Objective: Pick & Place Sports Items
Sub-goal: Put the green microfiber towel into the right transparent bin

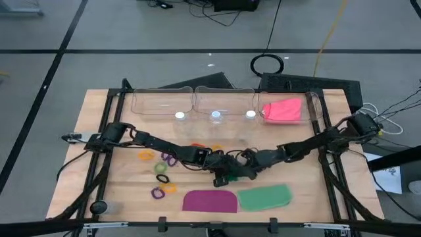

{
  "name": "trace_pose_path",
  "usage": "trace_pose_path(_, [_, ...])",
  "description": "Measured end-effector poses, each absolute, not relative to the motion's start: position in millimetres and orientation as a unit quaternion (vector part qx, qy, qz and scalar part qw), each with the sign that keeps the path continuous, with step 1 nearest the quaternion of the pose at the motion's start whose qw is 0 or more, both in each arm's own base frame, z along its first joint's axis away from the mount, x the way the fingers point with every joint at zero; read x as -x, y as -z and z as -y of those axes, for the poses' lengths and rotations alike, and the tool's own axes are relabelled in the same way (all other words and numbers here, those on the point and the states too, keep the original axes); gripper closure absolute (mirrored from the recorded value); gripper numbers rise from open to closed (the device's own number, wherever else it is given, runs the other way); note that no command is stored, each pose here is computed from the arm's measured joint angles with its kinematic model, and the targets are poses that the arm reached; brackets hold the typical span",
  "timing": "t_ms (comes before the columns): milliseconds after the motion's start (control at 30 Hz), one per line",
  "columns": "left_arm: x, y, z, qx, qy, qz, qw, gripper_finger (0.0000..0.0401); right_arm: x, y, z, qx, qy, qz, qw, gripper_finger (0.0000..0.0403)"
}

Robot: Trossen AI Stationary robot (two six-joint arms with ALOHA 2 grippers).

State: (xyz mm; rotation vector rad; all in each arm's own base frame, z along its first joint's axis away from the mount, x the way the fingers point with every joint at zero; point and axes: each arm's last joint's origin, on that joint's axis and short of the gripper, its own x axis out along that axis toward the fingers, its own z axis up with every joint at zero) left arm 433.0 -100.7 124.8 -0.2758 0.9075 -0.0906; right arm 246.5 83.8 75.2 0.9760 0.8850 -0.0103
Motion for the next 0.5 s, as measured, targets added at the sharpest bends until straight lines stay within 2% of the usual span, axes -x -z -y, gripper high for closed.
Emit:
trace_pose_path(267, [-433, -125, 101, 0.139, 0.046, -0.438, 0.887, 0.0375, -231, -80, -80, -0.441, 0.044, -0.480, 0.757, 0.0230])
trace_pose_path(500, [-433, -129, 101, 0.150, 0.063, -0.435, 0.886, 0.0375, -221, -92, -74, -0.411, 0.080, -0.478, 0.772, 0.0215])
